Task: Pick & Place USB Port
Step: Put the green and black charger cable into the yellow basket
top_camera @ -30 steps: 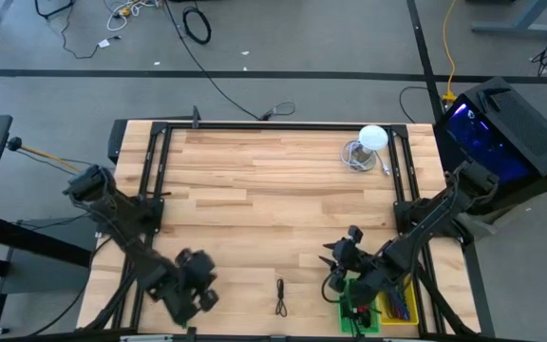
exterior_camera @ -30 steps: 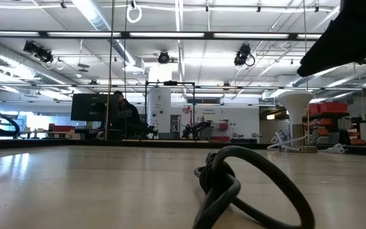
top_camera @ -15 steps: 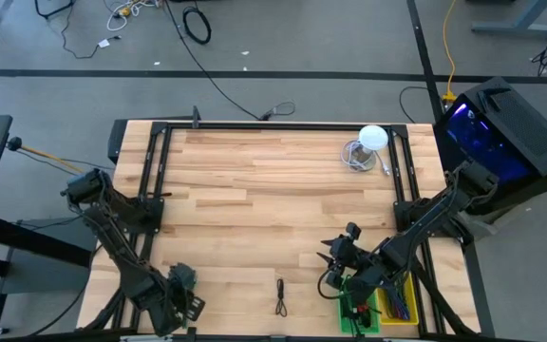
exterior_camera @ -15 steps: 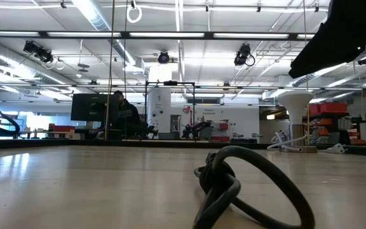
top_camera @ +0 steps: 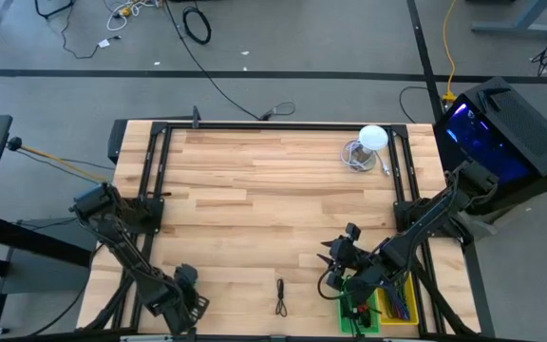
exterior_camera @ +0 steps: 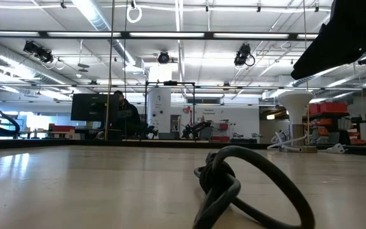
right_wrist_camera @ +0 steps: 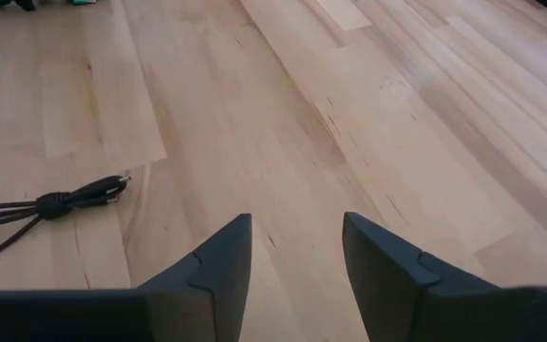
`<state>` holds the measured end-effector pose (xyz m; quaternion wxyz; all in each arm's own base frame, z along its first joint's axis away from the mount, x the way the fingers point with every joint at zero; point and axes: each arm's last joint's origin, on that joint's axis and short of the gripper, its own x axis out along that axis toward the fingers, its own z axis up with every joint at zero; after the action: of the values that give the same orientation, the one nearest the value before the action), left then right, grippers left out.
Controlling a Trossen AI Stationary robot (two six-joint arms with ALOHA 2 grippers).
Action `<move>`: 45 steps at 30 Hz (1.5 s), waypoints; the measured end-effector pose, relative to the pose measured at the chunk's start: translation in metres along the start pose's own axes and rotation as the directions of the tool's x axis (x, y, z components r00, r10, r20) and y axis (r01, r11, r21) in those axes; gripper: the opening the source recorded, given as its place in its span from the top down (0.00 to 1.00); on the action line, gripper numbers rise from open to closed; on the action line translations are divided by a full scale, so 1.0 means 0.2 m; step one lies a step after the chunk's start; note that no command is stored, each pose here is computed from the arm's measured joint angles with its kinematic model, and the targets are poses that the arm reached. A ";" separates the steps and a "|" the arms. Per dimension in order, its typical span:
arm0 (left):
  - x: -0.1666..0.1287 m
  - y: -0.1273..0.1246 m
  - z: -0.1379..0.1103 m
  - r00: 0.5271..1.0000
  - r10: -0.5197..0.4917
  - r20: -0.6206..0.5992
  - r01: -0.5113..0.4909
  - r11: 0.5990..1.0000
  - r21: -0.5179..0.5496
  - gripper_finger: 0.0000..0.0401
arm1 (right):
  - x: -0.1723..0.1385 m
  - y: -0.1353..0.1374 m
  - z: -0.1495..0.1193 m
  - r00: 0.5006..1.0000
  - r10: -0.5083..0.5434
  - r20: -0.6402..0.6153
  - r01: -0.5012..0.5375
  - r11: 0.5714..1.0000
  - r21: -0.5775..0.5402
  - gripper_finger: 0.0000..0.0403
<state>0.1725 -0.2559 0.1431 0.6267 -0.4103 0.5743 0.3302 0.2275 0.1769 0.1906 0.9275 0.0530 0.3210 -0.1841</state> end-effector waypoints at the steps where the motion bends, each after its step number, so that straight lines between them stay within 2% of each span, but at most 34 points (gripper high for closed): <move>1: 0.01 0.00 0.00 1.000 -0.002 0.009 0.002 1.000 0.009 0.67 | 0.00 0.00 0.00 1.000 0.000 0.000 0.000 1.000 0.000 0.59; 6: 0.01 -0.02 0.02 0.997 -0.045 0.069 0.037 0.994 0.102 0.93 | 0.00 0.00 0.00 1.000 -0.005 0.007 0.005 1.000 0.000 0.59; 9: -0.02 -0.04 0.08 0.955 -0.142 0.262 0.101 0.981 0.163 0.93 | 0.00 0.00 0.00 1.000 -0.016 0.022 0.016 1.000 0.001 0.59; 12: -0.09 -0.07 0.16 0.848 -0.259 0.462 0.145 0.953 0.267 0.93 | 0.00 0.00 0.02 0.997 -0.041 0.066 0.040 0.999 0.014 0.59; 14: -0.15 -0.10 0.23 0.781 -0.310 0.542 0.135 0.931 0.338 0.93 | 0.01 0.00 0.04 0.994 -0.049 0.097 0.046 0.998 0.030 0.59; 16: -0.20 -0.13 0.31 0.707 -0.344 0.617 0.094 0.911 0.401 0.93 | 0.03 0.00 0.07 0.992 -0.036 0.120 0.031 0.999 0.044 0.59; 19: -0.29 -0.20 0.45 0.607 -0.385 0.695 0.020 0.882 0.470 0.93 | 0.06 0.02 0.13 0.990 0.050 0.134 -0.053 0.998 0.018 0.59; 21: -0.35 -0.25 0.55 0.576 -0.412 0.706 -0.049 0.845 0.533 0.93 | 0.07 0.04 0.18 0.978 0.105 0.179 -0.103 0.995 -0.016 0.59; 23: -0.42 -0.31 0.66 0.552 -0.473 0.686 -0.073 0.792 0.606 0.93 | 0.08 0.05 0.24 0.959 0.144 0.245 -0.137 0.990 -0.046 0.59; 27: -0.56 -0.37 0.85 0.482 -0.598 0.640 -0.109 0.684 0.721 0.93 | 0.07 0.05 0.33 0.918 0.168 0.359 -0.131 0.983 -0.125 0.59; 29: -0.61 -0.37 0.93 0.449 -0.634 0.629 -0.136 0.647 0.750 0.93 | 0.05 0.02 0.37 0.909 0.139 0.393 -0.094 0.987 -0.131 0.59; 32: -0.65 -0.39 1.01 0.405 -0.686 0.604 -0.146 0.604 0.784 0.93 | 0.02 -0.02 0.42 0.897 0.031 0.441 0.013 0.995 -0.097 0.59; 35: -0.67 -0.40 1.07 0.368 -0.754 0.543 -0.130 0.537 0.834 0.93 | 0.00 -0.06 0.45 0.879 -0.047 0.475 0.094 0.993 -0.076 0.59; 39: -0.68 -0.39 1.12 0.360 -0.754 0.549 -0.140 0.538 0.831 0.93 | -0.03 -0.10 0.51 0.863 -0.017 0.505 0.053 0.997 -0.057 0.59; 45: -0.71 -0.40 1.17 0.302 -0.791 0.532 -0.141 0.515 0.845 0.93 | -0.02 -0.12 0.57 0.834 0.051 0.549 -0.006 0.997 -0.082 0.59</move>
<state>0.3308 -0.0751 0.2951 0.9935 0.0321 0.0973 0.0503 0.2821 0.1308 0.2836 0.9846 -0.0331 0.0466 -0.1652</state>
